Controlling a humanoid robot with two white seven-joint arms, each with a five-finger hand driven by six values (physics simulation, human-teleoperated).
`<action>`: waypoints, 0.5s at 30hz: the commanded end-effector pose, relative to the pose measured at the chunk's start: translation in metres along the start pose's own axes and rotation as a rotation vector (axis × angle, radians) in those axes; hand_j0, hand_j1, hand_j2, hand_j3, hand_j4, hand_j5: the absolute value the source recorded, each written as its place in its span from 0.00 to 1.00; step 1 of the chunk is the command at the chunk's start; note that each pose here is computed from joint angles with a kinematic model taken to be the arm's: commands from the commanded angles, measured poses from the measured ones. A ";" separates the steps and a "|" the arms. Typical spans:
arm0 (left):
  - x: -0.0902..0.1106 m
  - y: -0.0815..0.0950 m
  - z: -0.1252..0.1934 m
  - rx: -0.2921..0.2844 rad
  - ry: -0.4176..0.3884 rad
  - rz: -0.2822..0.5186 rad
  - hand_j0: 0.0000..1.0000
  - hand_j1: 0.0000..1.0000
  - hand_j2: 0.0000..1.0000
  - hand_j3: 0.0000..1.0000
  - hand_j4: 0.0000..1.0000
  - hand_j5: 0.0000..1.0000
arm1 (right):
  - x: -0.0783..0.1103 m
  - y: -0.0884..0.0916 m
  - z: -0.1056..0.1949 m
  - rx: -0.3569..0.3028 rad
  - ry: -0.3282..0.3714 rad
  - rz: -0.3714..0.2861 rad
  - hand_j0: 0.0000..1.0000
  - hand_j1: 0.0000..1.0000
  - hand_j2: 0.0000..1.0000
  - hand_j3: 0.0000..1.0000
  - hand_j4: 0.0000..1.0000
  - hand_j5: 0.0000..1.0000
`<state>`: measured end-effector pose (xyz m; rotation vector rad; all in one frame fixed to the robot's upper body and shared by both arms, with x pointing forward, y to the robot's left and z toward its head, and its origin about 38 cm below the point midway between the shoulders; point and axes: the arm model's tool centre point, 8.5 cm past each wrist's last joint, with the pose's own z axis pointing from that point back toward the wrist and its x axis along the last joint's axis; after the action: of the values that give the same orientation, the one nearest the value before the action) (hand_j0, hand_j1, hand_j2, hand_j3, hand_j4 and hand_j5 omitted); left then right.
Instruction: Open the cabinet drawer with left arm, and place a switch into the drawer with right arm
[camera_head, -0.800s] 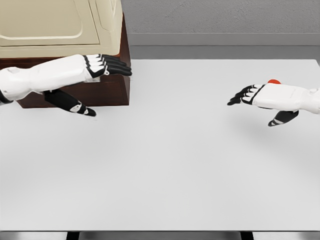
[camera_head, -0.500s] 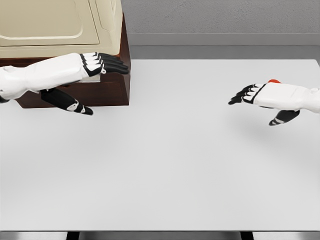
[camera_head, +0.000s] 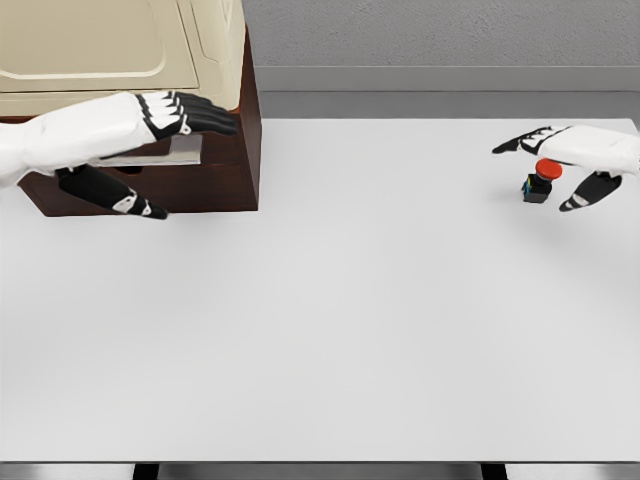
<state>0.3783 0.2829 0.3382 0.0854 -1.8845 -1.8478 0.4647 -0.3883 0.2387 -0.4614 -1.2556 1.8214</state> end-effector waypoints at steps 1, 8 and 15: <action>-0.001 -0.002 0.009 -0.077 0.020 0.010 1.00 1.00 1.00 1.00 1.00 1.00 | -0.008 0.010 -0.010 0.008 0.022 -0.044 1.00 1.00 1.00 1.00 1.00 1.00; 0.000 0.003 0.013 -0.090 0.027 -0.003 1.00 1.00 1.00 1.00 1.00 1.00 | -0.021 0.016 -0.017 0.027 0.068 -0.062 1.00 1.00 1.00 1.00 1.00 1.00; -0.001 0.009 0.024 -0.047 0.047 0.042 1.00 1.00 1.00 1.00 1.00 1.00 | -0.049 0.023 -0.017 0.062 0.161 -0.089 1.00 1.00 1.00 1.00 1.00 1.00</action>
<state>0.3718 0.3060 0.3442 0.0755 -1.7844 -1.8614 0.4940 -0.4144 0.2158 -0.5098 -1.1272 1.7275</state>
